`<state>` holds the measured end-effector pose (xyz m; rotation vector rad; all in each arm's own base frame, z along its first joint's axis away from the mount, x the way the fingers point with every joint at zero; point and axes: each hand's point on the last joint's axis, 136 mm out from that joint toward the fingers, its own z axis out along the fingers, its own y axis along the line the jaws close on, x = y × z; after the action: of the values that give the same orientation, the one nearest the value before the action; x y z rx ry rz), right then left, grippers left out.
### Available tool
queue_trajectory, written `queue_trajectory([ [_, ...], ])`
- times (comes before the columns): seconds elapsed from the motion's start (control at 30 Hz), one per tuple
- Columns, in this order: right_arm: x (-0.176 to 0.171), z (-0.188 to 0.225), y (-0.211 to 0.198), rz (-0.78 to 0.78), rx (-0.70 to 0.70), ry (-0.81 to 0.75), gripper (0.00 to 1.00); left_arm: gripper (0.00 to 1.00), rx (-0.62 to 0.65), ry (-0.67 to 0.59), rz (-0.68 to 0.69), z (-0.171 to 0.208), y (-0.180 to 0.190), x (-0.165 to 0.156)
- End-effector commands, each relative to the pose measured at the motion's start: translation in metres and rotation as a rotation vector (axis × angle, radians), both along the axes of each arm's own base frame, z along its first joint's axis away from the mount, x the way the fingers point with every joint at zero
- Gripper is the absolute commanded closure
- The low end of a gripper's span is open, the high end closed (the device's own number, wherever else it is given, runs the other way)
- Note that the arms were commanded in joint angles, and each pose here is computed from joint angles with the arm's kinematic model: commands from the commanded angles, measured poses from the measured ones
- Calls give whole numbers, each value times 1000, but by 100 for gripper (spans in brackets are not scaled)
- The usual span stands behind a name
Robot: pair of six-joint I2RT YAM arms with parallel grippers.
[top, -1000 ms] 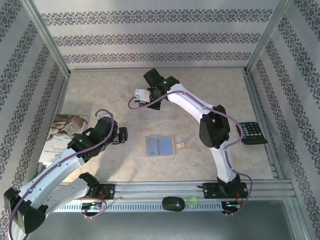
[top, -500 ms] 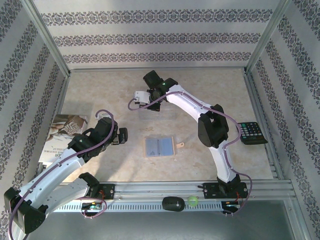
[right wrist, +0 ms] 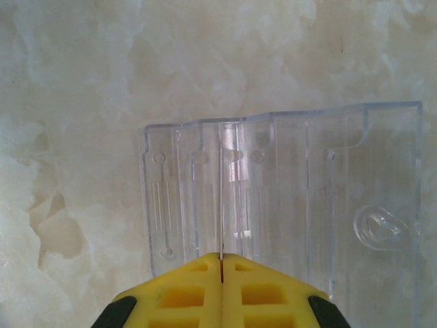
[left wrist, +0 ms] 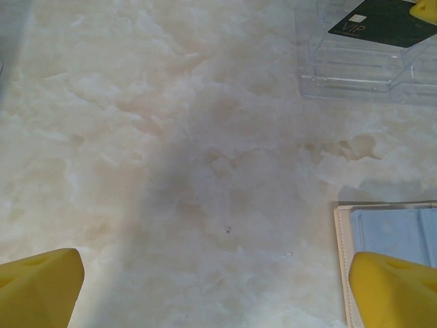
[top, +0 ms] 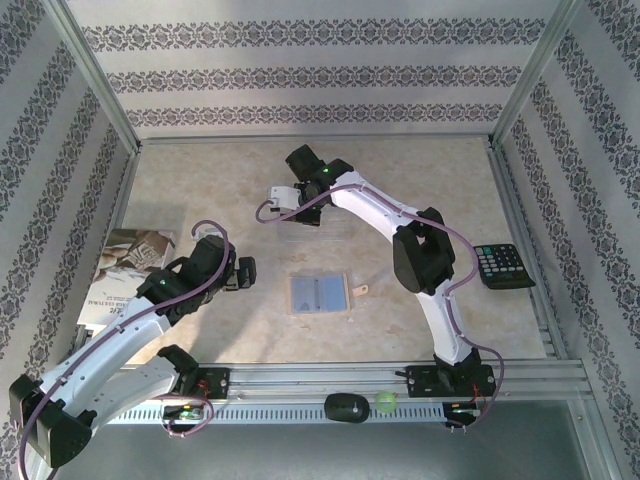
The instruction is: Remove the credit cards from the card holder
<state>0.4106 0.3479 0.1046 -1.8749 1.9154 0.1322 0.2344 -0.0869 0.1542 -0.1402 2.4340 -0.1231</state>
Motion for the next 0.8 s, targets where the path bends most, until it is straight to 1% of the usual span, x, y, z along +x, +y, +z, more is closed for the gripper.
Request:
queue_trajectory([
  [0.0,3,-16,0,-29,-9,9,95,0,-13,-6,17,-2,2,3],
  [0.03,7,-14,2,-40,1,-11,89,0,-15,-4,17,-3,2,3],
  [0.1,15,-8,6,-58,26,-49,73,0,-17,-2,15,-4,2,3],
  [0.13,18,-5,8,-67,39,-68,68,0,-18,-2,15,-4,2,3],
  [0.17,24,-1,10,-82,52,-94,65,0,-19,-1,16,-4,2,3],
  [0.23,32,8,14,-104,80,-138,62,0,-23,2,15,-6,1,2],
  [0.47,42,61,32,-173,260,-274,58,0,-35,4,17,-8,0,3],
  [0.6,32,83,37,-254,372,-180,57,0,-41,-9,16,-5,-1,4],
  [0.63,30,89,37,-289,400,-156,59,0,-45,-15,11,-5,-2,5],
  [0.7,25,99,35,-372,474,-75,65,0,-47,-24,16,-5,-1,5],
  [0.77,15,102,33,-437,533,25,73,0,-54,-39,20,-5,-1,6],
])
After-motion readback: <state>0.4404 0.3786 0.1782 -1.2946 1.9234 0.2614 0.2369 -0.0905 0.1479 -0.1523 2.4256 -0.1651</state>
